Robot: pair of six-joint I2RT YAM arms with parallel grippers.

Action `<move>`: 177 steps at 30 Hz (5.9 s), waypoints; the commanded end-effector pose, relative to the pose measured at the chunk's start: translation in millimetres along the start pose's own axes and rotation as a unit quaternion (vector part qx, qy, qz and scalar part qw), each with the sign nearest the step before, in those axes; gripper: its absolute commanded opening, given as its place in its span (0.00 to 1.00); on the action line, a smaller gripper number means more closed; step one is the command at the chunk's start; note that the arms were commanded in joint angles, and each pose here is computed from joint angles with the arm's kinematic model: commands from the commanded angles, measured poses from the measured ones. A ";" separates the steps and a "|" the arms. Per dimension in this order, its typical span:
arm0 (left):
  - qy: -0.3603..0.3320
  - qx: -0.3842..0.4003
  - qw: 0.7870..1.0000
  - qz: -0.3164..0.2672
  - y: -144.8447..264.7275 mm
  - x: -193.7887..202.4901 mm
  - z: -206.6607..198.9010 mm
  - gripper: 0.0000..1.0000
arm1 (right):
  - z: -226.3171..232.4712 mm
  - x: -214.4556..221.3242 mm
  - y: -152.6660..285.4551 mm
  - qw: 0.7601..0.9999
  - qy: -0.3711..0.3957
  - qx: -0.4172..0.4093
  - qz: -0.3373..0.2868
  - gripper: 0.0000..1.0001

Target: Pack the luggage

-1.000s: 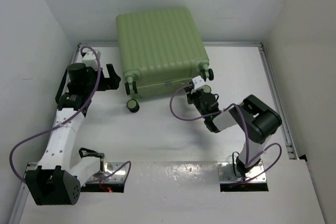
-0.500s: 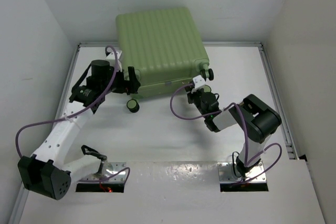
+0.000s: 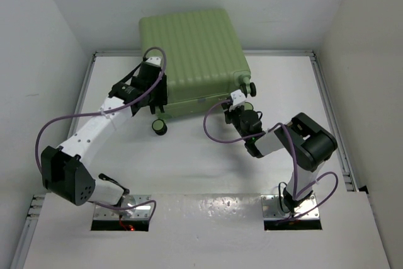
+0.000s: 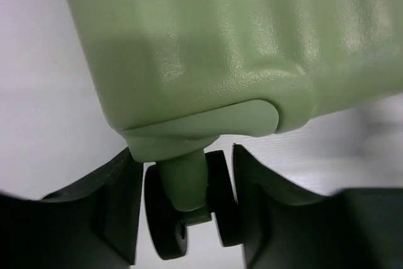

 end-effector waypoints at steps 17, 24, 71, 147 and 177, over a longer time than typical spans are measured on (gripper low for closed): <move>0.042 -0.054 0.997 0.043 -29.8 7.9 42.2 0.00 | -94.5 -67.1 17.1 0.979 -0.037 0.166 -0.113 0.00; 0.062 -0.066 0.995 0.049 -39.2 4.5 51.7 0.00 | -128.2 -53.5 37.7 0.971 -0.040 0.216 -0.092 0.00; -0.118 -0.114 0.986 -0.003 -131.7 -32.1 116.9 0.00 | -285.7 -96.8 -198.1 0.954 -0.237 0.067 -0.171 0.00; 0.005 0.311 0.950 -0.020 34.8 -108.8 -170.9 1.00 | -13.7 -108.6 -225.0 0.940 -0.264 -0.192 -0.100 0.00; 0.061 0.177 0.982 0.009 -71.9 -94.2 -258.6 0.88 | -29.3 -95.4 -212.5 0.945 -0.256 -0.175 -0.102 0.00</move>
Point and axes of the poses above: each gripper's point midway between its finger pads, its own y axis back along the fingers, its own z axis along the line the jaws close on, x = y × z, the point moved 1 cm from there along y, back along the fingers, and after that the axes turned 9 degrees about -y, right-handed, at the moved point
